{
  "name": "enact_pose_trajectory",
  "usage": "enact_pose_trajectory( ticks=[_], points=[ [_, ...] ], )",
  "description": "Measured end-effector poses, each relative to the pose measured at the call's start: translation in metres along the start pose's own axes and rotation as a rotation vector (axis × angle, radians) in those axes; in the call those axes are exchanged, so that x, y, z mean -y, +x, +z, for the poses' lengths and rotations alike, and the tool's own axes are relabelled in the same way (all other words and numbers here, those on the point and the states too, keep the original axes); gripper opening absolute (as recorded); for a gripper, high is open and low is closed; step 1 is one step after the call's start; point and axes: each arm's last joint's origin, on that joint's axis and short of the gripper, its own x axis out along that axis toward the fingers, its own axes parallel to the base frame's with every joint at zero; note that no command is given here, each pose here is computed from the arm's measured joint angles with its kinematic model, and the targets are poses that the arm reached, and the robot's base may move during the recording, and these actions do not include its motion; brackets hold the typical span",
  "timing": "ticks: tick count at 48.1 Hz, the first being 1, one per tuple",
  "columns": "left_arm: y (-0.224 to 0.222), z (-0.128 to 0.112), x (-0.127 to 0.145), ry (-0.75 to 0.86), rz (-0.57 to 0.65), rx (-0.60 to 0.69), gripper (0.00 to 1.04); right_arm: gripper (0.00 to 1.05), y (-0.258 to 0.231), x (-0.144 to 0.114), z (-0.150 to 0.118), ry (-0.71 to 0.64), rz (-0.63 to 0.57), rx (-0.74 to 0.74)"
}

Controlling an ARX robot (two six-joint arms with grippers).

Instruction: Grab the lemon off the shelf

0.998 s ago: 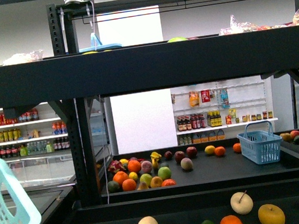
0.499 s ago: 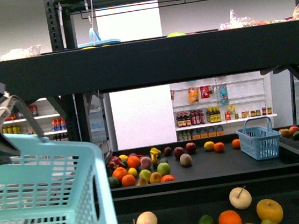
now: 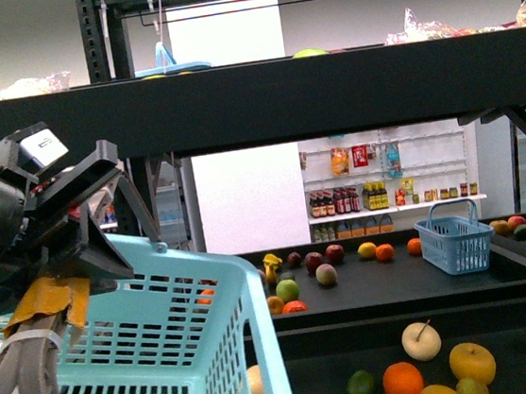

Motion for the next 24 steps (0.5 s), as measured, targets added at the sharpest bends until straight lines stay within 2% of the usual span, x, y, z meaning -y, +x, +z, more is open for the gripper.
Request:
enact_pose_trajectory(
  ticks=[14,19,24],
  points=[
    [0.012,-0.012,0.014,0.014,-0.060,-0.021,0.17,0.97,0.000,0.000,0.000,0.002,-0.005,-0.002],
    [0.012,-0.013,0.014,0.013,-0.062,-0.023,0.17,0.97,0.004,0.001,-0.002,0.061,-0.148,-0.180],
    [0.012,-0.012,0.013,0.010,-0.050,-0.019,0.17,0.97,0.024,0.004,0.005,0.093,-0.161,-0.249]
  ],
)
